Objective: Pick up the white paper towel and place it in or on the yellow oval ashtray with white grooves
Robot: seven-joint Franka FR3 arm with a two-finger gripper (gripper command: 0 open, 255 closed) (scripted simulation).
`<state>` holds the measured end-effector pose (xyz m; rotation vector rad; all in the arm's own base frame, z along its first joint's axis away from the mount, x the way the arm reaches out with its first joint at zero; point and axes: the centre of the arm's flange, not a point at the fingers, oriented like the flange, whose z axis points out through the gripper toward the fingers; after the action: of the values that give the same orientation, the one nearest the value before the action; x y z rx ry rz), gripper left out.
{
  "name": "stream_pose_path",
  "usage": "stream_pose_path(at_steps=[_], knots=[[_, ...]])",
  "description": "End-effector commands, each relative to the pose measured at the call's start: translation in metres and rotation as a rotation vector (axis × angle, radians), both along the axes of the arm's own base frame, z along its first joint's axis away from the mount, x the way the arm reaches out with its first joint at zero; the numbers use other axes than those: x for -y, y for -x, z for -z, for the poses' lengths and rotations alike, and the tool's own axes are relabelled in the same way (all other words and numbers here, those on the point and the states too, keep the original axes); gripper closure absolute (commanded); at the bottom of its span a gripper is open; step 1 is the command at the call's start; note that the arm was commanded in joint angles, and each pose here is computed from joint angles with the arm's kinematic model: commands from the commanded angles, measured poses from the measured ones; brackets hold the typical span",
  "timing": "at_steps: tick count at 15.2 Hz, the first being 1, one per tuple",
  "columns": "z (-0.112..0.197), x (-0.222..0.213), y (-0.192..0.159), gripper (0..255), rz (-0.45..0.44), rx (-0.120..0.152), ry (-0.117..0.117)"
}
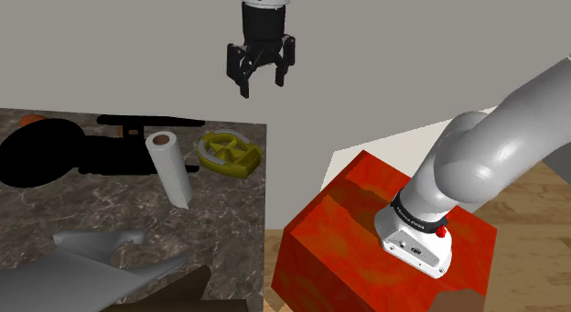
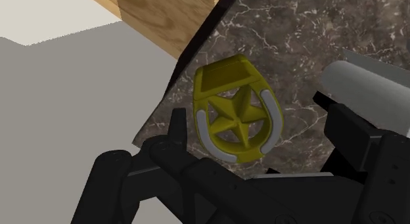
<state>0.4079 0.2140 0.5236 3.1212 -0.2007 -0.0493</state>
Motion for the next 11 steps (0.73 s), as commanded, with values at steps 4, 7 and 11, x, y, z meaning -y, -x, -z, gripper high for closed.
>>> stream_pose_path(at_steps=[4, 7, 11], knots=[[0.02, -0.064, -0.022, 0, 0.002, -0.009, 0.004], [0.032, -0.1, -0.035, 0, 0.002, -0.014, 0.007], [0.047, -0.149, -0.052, 0, 0.003, -0.021, 0.011]])
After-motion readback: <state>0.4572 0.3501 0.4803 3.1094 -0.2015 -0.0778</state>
